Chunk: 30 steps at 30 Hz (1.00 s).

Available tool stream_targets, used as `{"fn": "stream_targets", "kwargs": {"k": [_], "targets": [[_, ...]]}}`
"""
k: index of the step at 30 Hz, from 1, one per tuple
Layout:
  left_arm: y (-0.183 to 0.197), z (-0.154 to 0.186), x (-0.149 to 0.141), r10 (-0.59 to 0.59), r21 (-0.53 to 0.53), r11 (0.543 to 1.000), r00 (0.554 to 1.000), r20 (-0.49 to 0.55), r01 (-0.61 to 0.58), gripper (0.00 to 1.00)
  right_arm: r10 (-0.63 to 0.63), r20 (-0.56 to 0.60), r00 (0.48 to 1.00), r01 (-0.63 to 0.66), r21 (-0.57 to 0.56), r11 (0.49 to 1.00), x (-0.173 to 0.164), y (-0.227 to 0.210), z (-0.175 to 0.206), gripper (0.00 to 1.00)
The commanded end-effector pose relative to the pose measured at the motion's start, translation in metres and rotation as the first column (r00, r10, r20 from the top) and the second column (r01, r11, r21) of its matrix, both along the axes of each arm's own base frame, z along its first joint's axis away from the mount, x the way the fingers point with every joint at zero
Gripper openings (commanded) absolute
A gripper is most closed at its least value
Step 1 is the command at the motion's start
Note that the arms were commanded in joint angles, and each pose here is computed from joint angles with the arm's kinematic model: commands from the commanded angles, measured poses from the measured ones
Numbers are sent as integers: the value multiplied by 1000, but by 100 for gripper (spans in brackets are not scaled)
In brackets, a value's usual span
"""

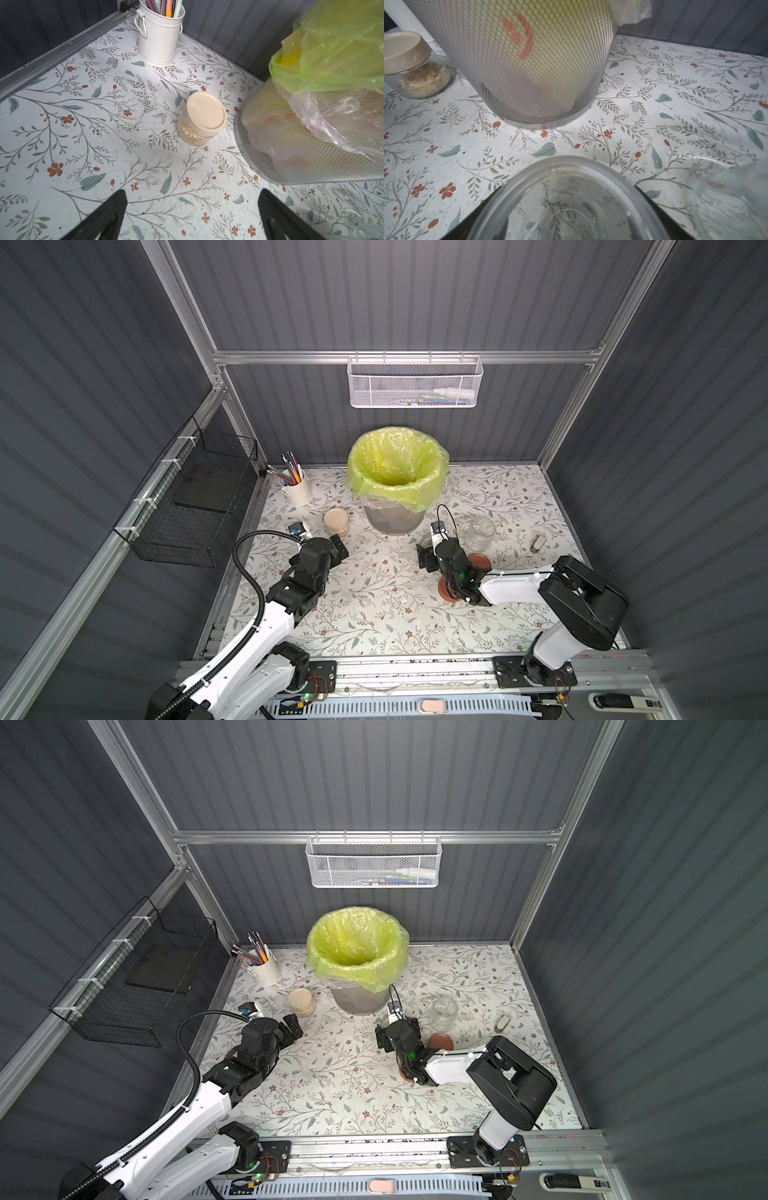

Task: Empty expired oatmeal from jars
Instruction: Place the jar at the center of the board.

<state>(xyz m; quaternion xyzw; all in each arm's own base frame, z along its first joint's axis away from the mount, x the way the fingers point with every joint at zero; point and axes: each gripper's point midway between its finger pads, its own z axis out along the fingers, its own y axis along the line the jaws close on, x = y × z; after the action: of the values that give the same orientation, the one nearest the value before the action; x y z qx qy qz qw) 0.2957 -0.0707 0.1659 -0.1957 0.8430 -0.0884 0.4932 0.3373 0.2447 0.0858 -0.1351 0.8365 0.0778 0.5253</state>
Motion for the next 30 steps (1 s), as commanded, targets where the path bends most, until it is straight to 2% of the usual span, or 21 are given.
{"fn": "stream_targets", "kwargs": {"k": [1,7,13,23,30], "targets": [[-5,13,6,-23,10,1000,999,33,22,100,-17,54,998,14,62,998,5,6,15,59],[-5,11,6,-22,5,1000,999,32,22,100,-6,46,999,3,69,998,2,8,4,62],[-4,13,5,-24,17,1000,999,33,24,100,-15,48,999,10,98,995,-1,7,0,80],[-1,13,5,-8,22,1000,999,33,7,100,-13,61,998,7,92,996,-5,6,9,99],[2,18,3,-5,37,999,999,38,3,100,-18,74,997,10,100,995,-7,5,12,99]]}}
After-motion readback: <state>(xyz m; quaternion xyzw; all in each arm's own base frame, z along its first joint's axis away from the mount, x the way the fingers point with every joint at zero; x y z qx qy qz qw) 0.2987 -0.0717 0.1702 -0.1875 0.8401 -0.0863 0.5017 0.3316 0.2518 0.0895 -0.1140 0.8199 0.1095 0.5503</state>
